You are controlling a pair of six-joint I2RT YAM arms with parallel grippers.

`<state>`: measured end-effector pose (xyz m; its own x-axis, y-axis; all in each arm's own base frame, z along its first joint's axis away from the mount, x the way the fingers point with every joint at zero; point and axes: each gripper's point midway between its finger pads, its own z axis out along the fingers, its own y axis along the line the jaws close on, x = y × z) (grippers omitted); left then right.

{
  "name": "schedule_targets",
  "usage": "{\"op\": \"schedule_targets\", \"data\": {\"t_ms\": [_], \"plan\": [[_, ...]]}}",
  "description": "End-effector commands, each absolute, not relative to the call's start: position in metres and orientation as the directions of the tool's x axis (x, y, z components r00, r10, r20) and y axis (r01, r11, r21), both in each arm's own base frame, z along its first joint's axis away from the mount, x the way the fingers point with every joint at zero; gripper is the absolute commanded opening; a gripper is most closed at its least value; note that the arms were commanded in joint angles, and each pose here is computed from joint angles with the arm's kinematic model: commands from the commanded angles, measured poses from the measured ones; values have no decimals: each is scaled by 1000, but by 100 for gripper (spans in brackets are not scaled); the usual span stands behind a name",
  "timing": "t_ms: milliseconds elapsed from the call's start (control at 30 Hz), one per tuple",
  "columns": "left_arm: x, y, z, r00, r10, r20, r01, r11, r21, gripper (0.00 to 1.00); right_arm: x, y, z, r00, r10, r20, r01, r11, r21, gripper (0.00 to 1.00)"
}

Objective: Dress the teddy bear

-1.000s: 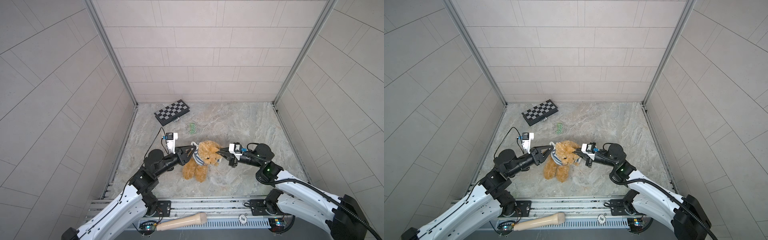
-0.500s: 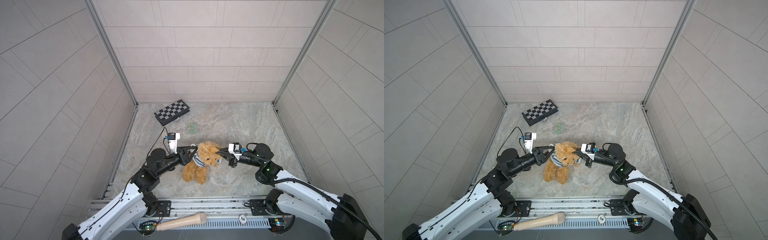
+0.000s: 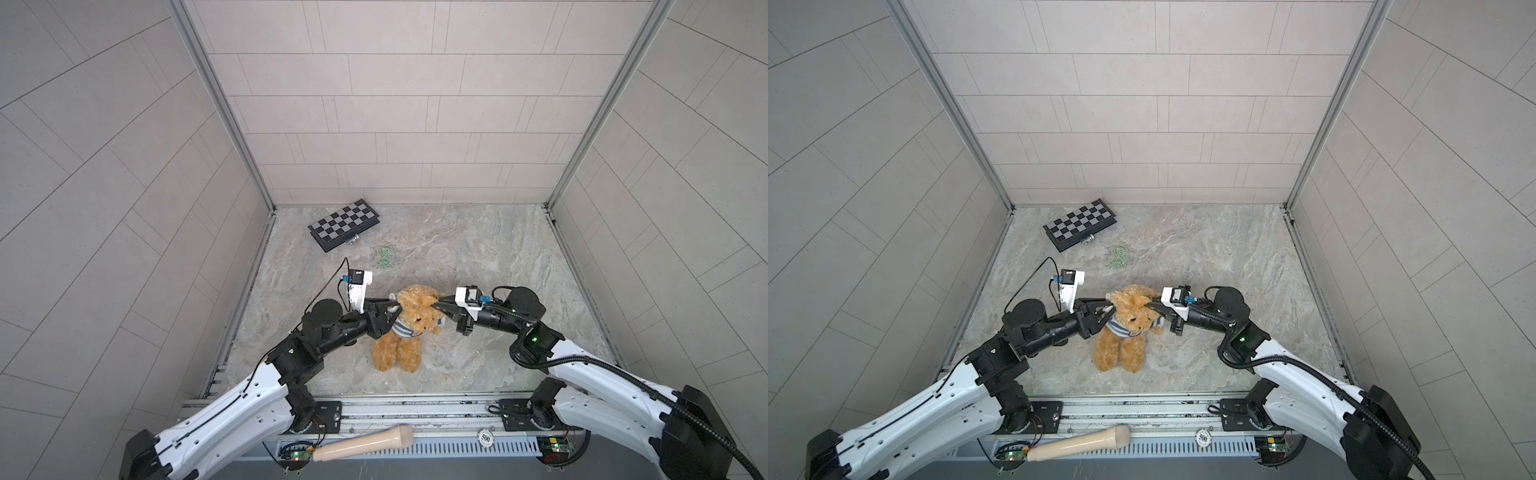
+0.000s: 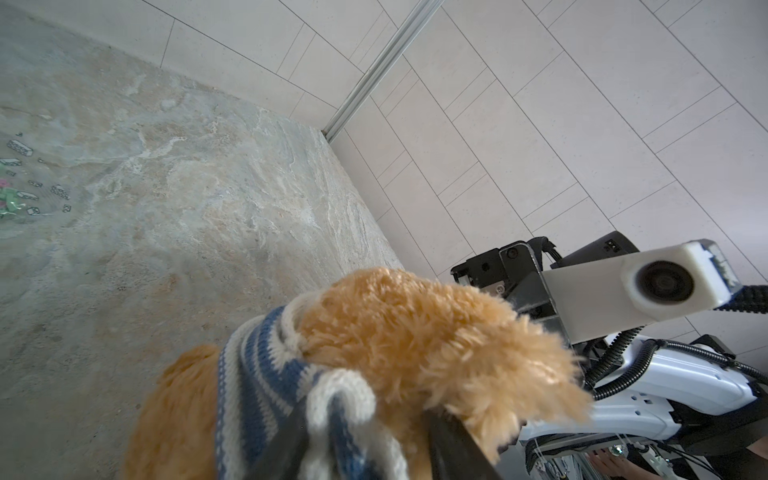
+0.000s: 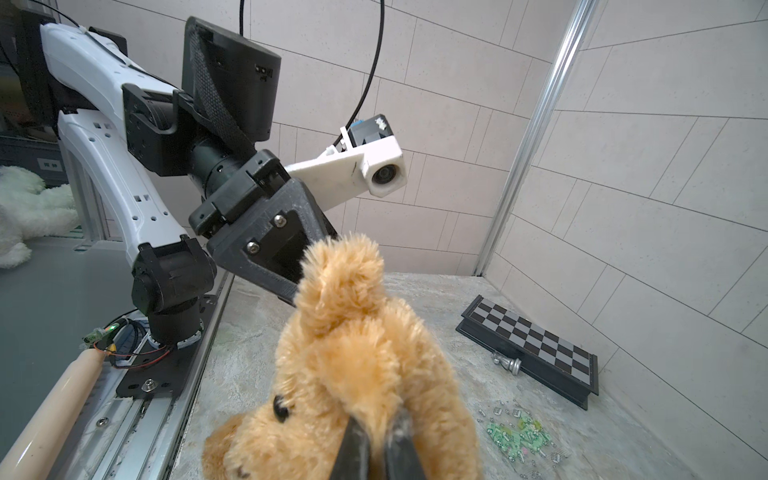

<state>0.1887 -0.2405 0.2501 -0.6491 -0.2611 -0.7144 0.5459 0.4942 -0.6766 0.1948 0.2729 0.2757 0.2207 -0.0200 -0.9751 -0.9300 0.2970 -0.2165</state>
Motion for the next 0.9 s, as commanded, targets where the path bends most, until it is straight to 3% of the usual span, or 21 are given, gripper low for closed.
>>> {"op": "schedule_targets", "data": {"t_ms": [0, 300, 633, 867], "plan": [[185, -226, 260, -626, -241, -742, 553, 534, -639, 50, 189, 269, 293, 306, 13, -952, -907, 309, -287, 0], [187, -194, 237, -671, -277, -688, 440, 598, -670, 46, 190, 267, 288, 311, 8, -950, -900, 325, -292, 0], [179, -186, 217, -699, -270, -663, 404, 616, -676, 29, 192, 265, 288, 315, 8, -949, -894, 339, -294, 0], [185, -196, 210, -711, -253, -656, 412, 606, -680, 30, 192, 266, 288, 313, 14, -950, -896, 335, -290, 0]]}}
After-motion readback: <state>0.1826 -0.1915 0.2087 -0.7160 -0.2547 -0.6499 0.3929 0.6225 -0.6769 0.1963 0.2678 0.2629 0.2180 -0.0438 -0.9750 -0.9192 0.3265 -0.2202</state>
